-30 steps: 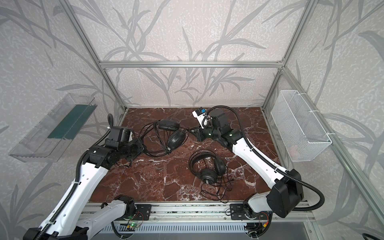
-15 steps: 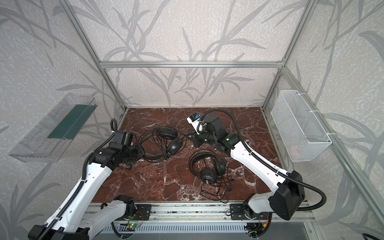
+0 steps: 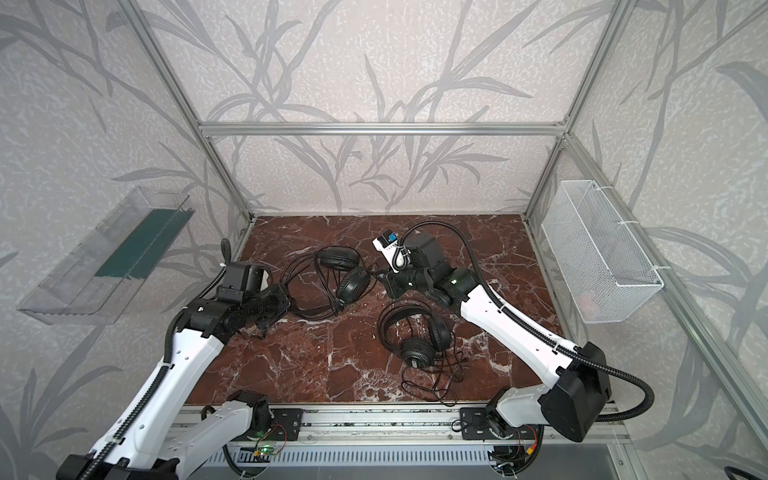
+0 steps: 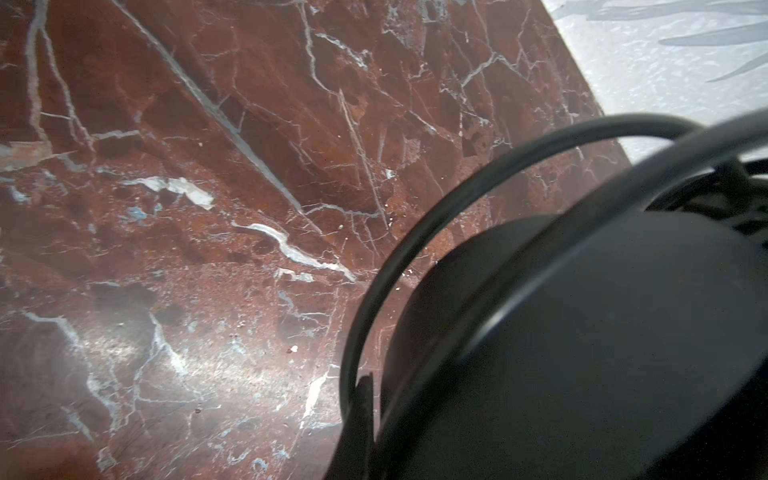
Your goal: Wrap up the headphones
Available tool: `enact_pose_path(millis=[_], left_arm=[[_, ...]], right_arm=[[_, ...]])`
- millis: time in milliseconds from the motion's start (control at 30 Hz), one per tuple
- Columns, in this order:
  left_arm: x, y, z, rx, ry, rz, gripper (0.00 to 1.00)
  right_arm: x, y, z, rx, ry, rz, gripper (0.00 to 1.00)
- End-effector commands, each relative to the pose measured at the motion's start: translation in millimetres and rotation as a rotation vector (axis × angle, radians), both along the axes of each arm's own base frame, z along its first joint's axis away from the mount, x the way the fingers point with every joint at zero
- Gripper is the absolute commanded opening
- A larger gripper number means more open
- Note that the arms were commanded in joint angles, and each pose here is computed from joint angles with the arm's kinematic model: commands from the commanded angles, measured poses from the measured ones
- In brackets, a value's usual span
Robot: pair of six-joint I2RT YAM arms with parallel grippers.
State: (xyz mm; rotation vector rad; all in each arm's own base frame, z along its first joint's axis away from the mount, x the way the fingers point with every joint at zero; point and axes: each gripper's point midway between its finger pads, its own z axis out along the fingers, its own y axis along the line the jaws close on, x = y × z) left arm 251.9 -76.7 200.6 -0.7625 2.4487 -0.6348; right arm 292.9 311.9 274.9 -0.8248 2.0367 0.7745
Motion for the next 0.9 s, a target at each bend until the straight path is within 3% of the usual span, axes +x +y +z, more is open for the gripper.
enact_pose_path(millis=[0,167,333,600,867], left_arm=[[11,-22,35,-0.136,-0.136,-0.061,0.00],[8,-32,31,-0.173,-0.126,-0.117,0.00],[7,-27,30,-0.150,-0.131,-0.099,0.00],[9,-28,28,-0.149,-0.111,-0.102,0.00],[8,-29,16,-0.150,-0.083,-0.099,0.00]], right_arm=[[0,3,17,-0.002,-0.013,0.023,0.00],[8,-8,30,-0.043,-0.074,-0.046,0.00],[-8,0,32,-0.038,-0.042,0.024,0.00],[-31,18,42,-0.144,-0.106,0.083,0.00],[-42,32,49,-0.134,-0.109,0.131,0.02]])
